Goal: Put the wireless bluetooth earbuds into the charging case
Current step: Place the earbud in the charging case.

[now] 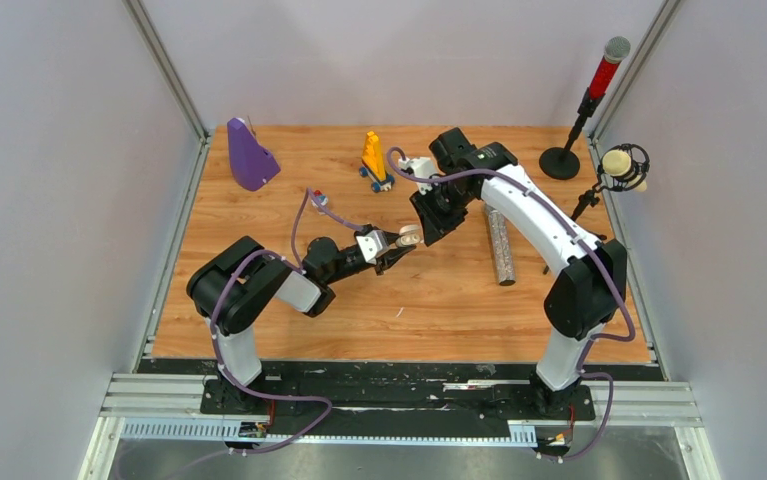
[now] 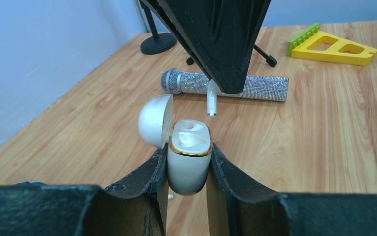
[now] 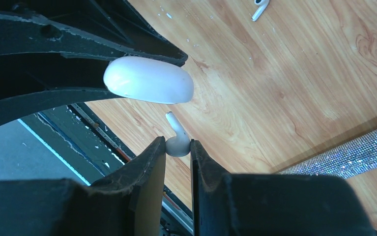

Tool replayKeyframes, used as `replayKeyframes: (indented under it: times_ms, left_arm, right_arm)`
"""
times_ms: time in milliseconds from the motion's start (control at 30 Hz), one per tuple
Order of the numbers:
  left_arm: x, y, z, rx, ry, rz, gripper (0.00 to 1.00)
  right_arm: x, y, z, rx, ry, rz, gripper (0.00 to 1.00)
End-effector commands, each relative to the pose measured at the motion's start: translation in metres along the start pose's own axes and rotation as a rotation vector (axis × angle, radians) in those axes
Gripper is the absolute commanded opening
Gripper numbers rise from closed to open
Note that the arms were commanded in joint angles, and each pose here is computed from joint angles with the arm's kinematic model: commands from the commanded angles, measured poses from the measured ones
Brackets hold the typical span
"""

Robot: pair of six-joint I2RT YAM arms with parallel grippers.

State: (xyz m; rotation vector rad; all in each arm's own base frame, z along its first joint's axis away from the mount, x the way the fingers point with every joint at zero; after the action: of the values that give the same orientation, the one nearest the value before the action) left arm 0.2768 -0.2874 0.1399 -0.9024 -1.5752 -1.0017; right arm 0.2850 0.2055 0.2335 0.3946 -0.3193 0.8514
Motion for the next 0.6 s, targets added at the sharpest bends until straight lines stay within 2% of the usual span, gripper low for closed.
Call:
replayKeyframes:
  times_ms: [0, 433, 567]
  left_arm:
    - [0.017, 0.000, -0.003, 0.000, -0.079, -0.033, 0.00]
    - [0.018, -0.002, -0.003, -0.012, -0.083, -0.022, 0.00]
    - [0.018, -0.002, -0.003, -0.014, -0.082, -0.015, 0.00]
  right_arm:
    - [0.014, -0.005, 0.001, -0.035, -0.037, 0.020, 0.11]
    - [0.029, -0.003, 0.007, -0.024, -0.086, 0.023, 0.10]
    - [0.027, -0.005, 0.002, -0.038, -0.065, 0.021, 0.10]
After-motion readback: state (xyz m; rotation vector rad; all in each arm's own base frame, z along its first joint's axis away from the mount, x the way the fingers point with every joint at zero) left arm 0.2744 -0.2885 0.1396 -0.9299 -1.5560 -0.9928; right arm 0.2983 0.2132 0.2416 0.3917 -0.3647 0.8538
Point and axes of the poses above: each gripper's point midway between its finger pads, its own z axis back along the fingers, its own y axis along the line the jaws close on, x = y × z, the point moved 6 cm from there along z, back along the fingers, and after that the axes turned 5 degrees about z, right-handed, at the moved point
